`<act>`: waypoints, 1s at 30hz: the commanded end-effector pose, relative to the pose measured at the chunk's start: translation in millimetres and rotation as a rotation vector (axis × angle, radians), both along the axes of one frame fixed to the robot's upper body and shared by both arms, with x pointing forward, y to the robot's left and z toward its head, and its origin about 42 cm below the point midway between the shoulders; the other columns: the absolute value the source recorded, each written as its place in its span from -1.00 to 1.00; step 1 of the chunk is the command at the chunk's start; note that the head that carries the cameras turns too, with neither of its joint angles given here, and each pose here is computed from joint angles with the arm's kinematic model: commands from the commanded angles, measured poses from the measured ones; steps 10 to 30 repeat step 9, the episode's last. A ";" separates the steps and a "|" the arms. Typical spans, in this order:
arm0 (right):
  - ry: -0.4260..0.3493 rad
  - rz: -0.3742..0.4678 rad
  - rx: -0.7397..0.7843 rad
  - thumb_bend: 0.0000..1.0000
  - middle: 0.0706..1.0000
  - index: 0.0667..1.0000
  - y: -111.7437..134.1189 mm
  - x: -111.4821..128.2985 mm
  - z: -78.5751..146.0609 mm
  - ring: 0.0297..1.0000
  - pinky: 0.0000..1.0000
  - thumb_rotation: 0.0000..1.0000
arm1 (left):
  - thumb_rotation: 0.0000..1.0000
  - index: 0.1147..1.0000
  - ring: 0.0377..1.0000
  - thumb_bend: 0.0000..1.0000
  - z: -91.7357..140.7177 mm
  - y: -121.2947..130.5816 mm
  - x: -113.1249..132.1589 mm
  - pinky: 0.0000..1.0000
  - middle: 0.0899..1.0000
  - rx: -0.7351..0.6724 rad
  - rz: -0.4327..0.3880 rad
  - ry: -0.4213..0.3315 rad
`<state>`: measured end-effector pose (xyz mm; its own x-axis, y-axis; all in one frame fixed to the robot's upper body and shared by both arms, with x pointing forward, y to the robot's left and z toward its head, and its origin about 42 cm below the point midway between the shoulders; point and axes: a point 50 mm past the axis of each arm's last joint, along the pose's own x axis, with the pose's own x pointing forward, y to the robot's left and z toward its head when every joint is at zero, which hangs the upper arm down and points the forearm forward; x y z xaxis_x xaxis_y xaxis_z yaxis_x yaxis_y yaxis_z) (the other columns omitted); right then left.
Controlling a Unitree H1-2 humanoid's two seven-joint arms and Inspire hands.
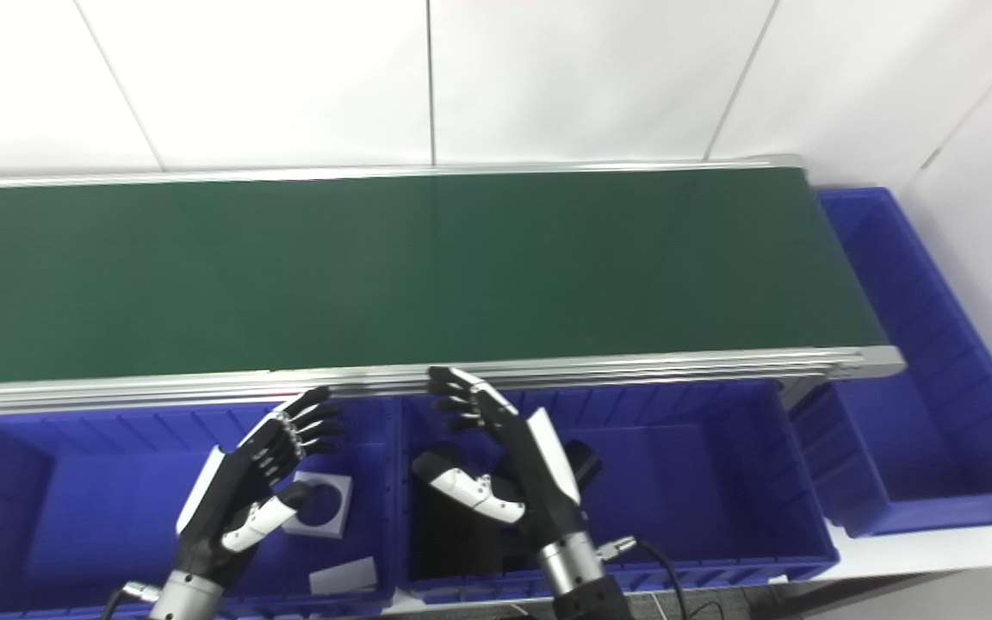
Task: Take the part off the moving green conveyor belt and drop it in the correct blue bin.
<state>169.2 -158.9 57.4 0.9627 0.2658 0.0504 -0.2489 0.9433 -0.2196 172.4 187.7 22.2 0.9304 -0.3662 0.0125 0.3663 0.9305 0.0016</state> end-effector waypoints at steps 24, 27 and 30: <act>-0.075 0.010 0.019 0.37 0.57 0.65 -5.1 -1.0 5.0 0.52 0.34 0.35 | 0.26 0.70 0.57 0.58 6.8 -8.5 6.4 0.50 0.64 0.003 0.005 -0.062; -0.075 0.010 0.019 0.37 0.57 0.65 -5.1 -1.0 5.0 0.52 0.34 0.35 | 0.26 0.70 0.57 0.58 6.8 -8.5 6.4 0.50 0.64 0.003 0.005 -0.062; -0.075 0.010 0.019 0.37 0.57 0.65 -5.1 -1.0 5.0 0.52 0.34 0.35 | 0.26 0.70 0.57 0.58 6.8 -8.5 6.4 0.50 0.64 0.003 0.005 -0.062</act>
